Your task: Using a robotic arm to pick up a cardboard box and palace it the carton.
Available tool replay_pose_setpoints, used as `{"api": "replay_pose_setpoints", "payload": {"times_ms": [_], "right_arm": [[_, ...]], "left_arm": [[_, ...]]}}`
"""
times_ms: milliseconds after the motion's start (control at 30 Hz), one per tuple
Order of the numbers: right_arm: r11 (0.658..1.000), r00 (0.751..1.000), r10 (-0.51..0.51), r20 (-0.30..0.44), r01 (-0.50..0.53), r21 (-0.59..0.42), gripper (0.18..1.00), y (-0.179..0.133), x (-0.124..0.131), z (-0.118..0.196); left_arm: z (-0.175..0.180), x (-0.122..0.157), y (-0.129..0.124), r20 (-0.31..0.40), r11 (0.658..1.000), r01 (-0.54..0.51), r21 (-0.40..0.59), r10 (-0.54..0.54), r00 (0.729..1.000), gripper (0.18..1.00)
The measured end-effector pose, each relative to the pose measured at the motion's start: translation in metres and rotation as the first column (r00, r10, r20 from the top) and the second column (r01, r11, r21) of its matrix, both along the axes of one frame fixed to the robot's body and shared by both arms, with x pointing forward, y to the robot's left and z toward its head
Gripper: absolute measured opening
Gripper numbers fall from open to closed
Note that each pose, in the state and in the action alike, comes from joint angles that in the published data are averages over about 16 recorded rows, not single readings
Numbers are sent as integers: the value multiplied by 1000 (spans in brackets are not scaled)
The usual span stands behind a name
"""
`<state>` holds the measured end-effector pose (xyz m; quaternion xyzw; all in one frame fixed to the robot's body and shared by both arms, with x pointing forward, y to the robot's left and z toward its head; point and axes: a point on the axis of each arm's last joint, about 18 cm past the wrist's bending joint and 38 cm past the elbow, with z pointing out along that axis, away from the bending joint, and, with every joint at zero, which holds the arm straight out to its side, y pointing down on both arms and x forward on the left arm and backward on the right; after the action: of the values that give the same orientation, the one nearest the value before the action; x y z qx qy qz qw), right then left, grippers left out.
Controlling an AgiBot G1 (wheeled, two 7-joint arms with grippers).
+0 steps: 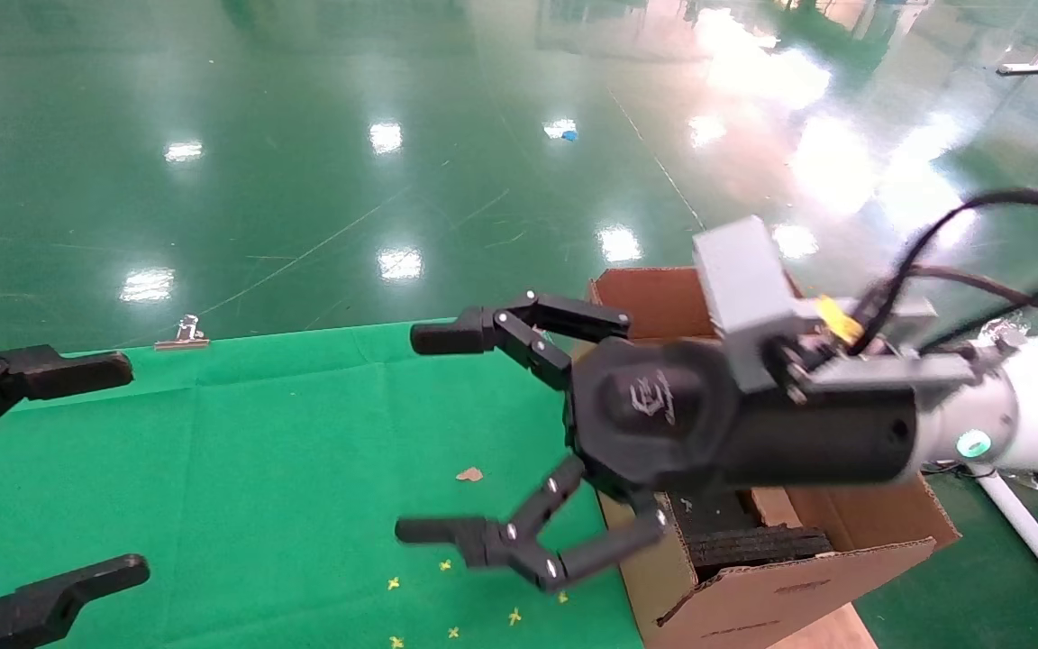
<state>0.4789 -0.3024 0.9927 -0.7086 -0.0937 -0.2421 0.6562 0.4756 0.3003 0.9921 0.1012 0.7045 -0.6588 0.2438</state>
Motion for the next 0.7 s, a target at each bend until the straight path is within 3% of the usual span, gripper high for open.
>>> {"api": "replay_pose_setpoints", "payload": {"times_ms": [700], "right_arm": [[1000, 1000, 17, 17, -18, 9, 1000, 0, -6, -1]], "left_arm": [[0, 0, 0, 0, 1000, 0, 0, 0, 1000, 1001]]}}
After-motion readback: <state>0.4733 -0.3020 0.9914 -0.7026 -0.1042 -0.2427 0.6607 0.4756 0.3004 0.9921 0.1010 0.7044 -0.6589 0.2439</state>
